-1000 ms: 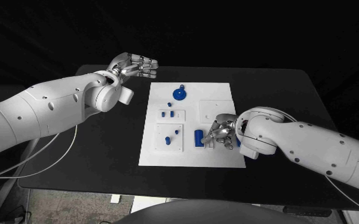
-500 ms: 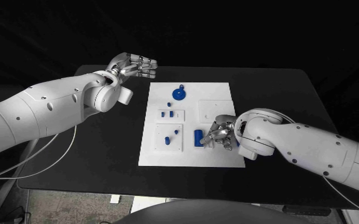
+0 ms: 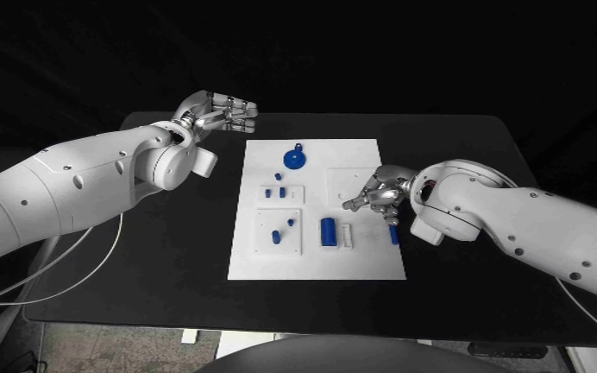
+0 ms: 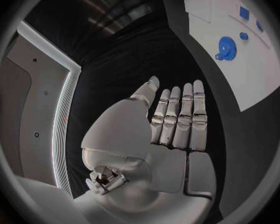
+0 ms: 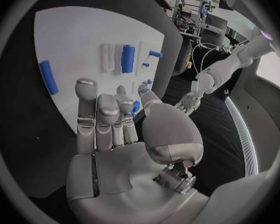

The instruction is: Assemble the parts on the task board

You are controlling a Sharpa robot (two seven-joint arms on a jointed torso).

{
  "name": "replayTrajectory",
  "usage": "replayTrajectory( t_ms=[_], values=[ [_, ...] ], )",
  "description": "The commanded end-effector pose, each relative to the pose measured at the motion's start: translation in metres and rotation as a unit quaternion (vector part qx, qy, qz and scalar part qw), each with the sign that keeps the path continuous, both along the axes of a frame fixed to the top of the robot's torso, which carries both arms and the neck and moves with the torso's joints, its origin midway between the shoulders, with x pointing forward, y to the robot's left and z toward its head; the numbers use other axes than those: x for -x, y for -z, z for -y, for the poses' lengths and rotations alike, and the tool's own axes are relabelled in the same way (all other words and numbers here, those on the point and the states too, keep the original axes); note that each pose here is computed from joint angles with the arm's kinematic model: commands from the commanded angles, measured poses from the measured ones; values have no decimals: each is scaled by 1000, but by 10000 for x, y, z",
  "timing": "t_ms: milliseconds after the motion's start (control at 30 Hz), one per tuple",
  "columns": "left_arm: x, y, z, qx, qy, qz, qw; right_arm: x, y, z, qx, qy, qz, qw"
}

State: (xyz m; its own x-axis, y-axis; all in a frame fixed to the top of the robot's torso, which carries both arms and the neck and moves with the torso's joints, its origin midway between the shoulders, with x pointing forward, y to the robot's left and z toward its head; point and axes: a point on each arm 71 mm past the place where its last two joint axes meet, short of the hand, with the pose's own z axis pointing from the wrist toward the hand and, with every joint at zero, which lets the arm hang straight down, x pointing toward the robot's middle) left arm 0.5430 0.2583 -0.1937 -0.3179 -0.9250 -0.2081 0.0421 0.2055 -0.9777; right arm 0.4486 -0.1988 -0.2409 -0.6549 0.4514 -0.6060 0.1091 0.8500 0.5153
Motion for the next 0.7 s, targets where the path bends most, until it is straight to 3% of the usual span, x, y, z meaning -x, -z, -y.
replayTrajectory(
  t_ms=[33, 333, 700],
  values=[
    [4, -3, 22, 5, 8, 1, 1000, -56, -32, 181, 13, 4, -9, 1000],
    [11, -2, 26, 5, 9, 0, 1000, -113, -11, 666, 98, 21, -38, 994],
    [21, -5, 37, 6, 12, 2, 1000, -85, 9, 883, 157, 20, -49, 986]
  ],
)
